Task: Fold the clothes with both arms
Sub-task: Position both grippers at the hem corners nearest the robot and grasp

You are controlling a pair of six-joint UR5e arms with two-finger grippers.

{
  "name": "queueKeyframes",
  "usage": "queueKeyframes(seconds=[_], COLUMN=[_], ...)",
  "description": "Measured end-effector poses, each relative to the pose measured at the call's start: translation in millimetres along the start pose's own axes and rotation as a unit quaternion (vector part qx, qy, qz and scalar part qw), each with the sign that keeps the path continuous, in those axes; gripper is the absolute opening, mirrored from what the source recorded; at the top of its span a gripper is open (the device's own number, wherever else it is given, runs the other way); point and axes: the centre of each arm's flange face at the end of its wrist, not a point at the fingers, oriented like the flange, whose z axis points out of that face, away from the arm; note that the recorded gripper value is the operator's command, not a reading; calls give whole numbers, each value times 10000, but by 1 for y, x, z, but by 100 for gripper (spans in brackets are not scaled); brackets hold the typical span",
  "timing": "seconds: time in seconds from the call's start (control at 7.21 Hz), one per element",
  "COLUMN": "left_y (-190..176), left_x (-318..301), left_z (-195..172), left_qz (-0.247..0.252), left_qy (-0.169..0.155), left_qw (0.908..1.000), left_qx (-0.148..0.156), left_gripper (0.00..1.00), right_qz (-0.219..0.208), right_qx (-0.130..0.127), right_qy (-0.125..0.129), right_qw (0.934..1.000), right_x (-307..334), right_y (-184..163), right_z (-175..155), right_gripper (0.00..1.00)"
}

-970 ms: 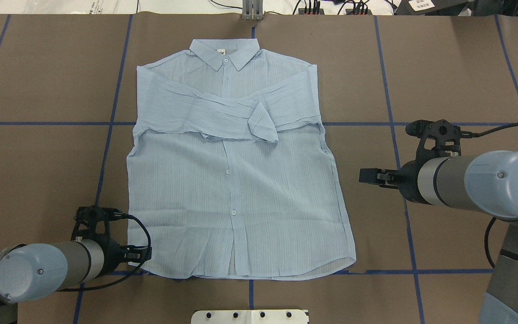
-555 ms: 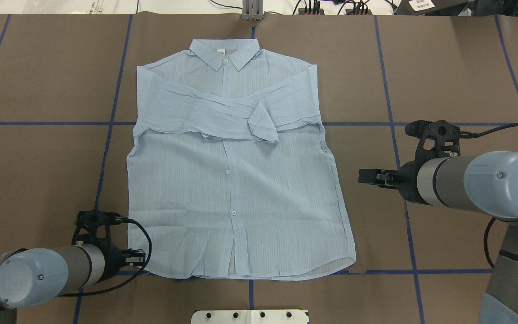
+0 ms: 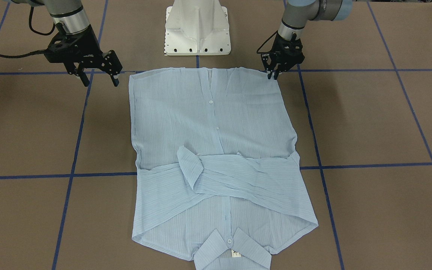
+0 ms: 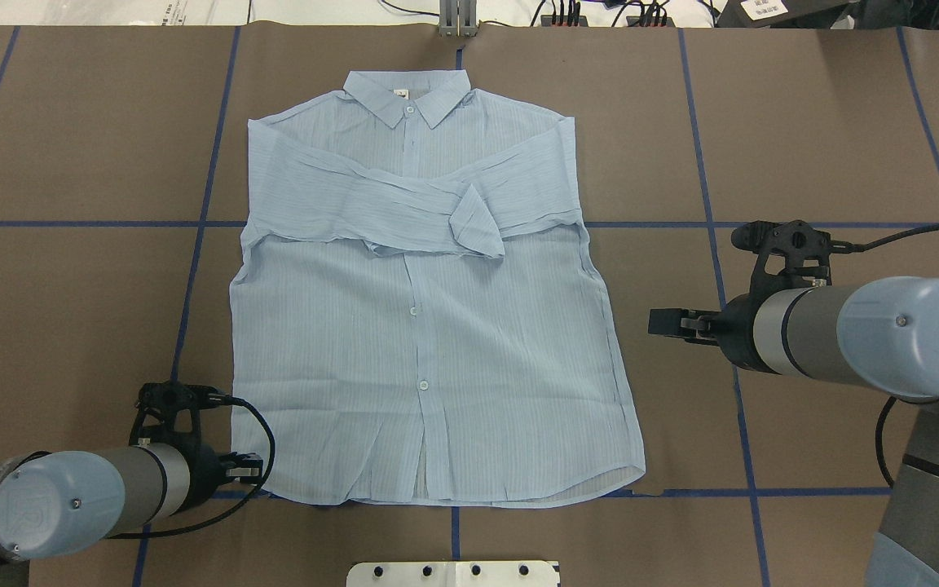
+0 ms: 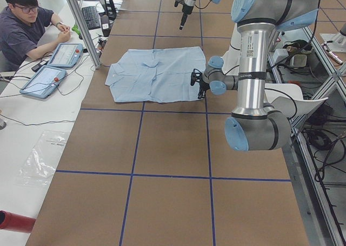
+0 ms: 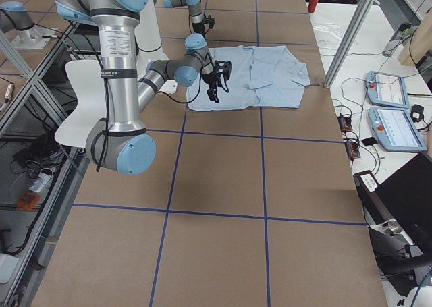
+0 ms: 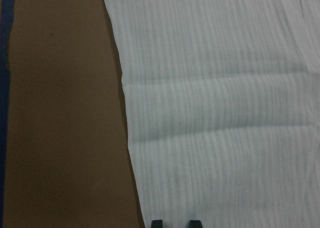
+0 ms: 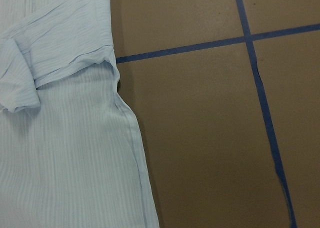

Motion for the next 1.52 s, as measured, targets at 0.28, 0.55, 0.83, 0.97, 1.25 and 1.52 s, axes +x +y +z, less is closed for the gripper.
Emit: queueKeyframes(seconds=[0.28, 0.55, 0.83, 0.97, 1.25, 1.52], left_y=[4, 5, 6, 6, 3, -1], left_x=[1, 2, 2, 2, 8, 21], left_z=[1, 1, 2, 1, -11, -30], left_qz=[25, 35, 36, 35, 17, -1], left_qy=[-6, -3, 1, 5, 125, 353], left_qw=[10000, 10000, 10000, 10000, 9999, 9994], left_qx=[-33, -46, -52, -48, -13, 25], left_gripper=[35, 0, 0, 0, 0, 0], right_qz=[-1, -3, -5, 1, 20, 48], right_qx=[-3, -10, -33, -34, 108, 267], right_qy=[3, 6, 6, 13, 40, 46], right_qw=[10000, 10000, 10000, 10000, 9999, 9996], right_x=[0, 0, -1, -2, -10, -21], right_y=[0, 1, 4, 8, 26, 59], right_z=[0, 1, 2, 4, 11, 20], right_gripper=[100, 100, 100, 100, 100, 85])
